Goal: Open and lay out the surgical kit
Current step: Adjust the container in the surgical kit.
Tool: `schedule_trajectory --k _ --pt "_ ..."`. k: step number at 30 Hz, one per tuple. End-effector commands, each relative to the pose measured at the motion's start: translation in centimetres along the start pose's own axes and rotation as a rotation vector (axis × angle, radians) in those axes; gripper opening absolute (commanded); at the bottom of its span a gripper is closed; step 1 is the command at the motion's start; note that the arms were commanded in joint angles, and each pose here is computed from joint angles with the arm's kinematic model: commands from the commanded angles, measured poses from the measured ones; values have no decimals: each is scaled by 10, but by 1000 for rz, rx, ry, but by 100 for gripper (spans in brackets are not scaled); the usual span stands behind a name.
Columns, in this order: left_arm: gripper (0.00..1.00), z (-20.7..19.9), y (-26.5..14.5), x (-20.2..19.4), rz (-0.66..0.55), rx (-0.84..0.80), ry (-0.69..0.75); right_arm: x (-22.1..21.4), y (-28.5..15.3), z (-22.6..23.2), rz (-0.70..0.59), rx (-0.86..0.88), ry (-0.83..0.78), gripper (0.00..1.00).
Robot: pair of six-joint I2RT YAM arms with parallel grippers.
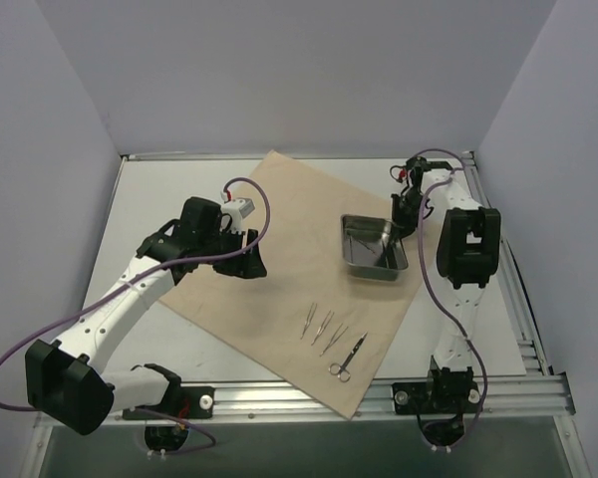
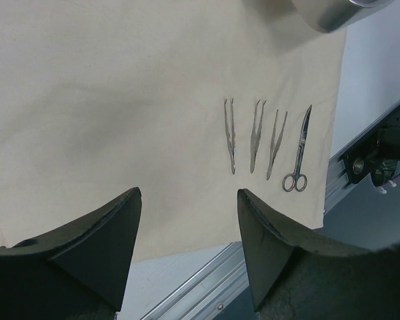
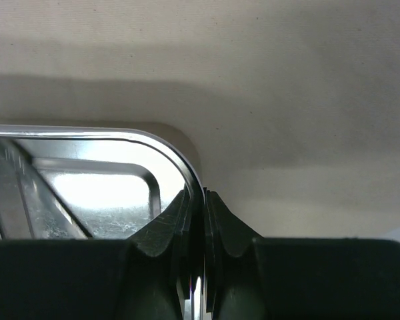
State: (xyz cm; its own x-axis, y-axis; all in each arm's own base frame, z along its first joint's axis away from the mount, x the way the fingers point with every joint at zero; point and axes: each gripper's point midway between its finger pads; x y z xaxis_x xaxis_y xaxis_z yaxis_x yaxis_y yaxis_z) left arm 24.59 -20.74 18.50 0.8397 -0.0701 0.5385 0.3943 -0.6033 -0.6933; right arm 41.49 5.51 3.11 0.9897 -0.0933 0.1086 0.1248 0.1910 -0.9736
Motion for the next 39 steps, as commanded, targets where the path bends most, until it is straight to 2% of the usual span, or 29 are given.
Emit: schedule_trajectory --k 1,4,7,9,10,12,13,16,20,21,23,27,30,32,35,39 --pt "68 -5 1 13 -47 -31 16 3 -25 29 -25 23 -40 0" --pt "68 -9 0 18 -54 -46 22 7 -22 11 -59 -22 -32 0" --pt "68 -6 -1 17 -57 -30 23 24 -18 -5 -177 -39 -26 0" --pt "68 -6 -1 15 -57 -31 22 19 -7 -6 -203 -36 -21 0" --pt "68 -6 -1 12 -53 -33 16 33 -4 -2 -278 -30 -36 0" --pt "68 -5 -2 11 -54 -32 14 29 8 2 -296 -37 -38 0" --pt "68 -6 -3 12 -59 -30 21 40 8 1 -353 -47 -37 0" --pt "68 -5 -6 13 -59 -20 28 45 8 -6 -404 -82 -48 0" --pt "68 -4 -10 14 -65 -11 38 59 -18 -16 -552 -155 -98 0" --pt "68 -4 -10 11 -57 -7 39 66 -48 -18 -645 -186 -91 0" --pt "68 -2 -12 12 -63 1 43 75 -62 -25 -756 -223 -51 0" --pt "68 -5 -10 14 -60 -17 45 85 -62 -31 -781 -311 -29 0" --pt "68 -4 -14 16 -70 4 55 79 -101 -40 -916 -368 -46 0" --pt "68 -1 -16 14 -70 13 54 82 -98 -43 -905 -345 -43 0" --pt "68 0 -13 8 -57 6 46 82 -53 -42 -759 -317 -66 0" --pt "68 0 -11 13 -57 6 48 86 -50 -33 -752 -282 -74 0"
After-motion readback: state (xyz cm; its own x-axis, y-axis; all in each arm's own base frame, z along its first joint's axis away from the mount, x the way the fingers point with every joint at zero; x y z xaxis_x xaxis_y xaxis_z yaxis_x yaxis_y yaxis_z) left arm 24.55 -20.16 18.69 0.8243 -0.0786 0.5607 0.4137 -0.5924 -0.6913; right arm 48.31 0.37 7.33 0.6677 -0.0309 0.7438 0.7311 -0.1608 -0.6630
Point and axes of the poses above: each gripper's point midway between its finger pads, its own y axis out along the fingers, its own z axis along the line the jaws close on, x = y × z, and after that the axes turned 4 degrees about -y, right-handed
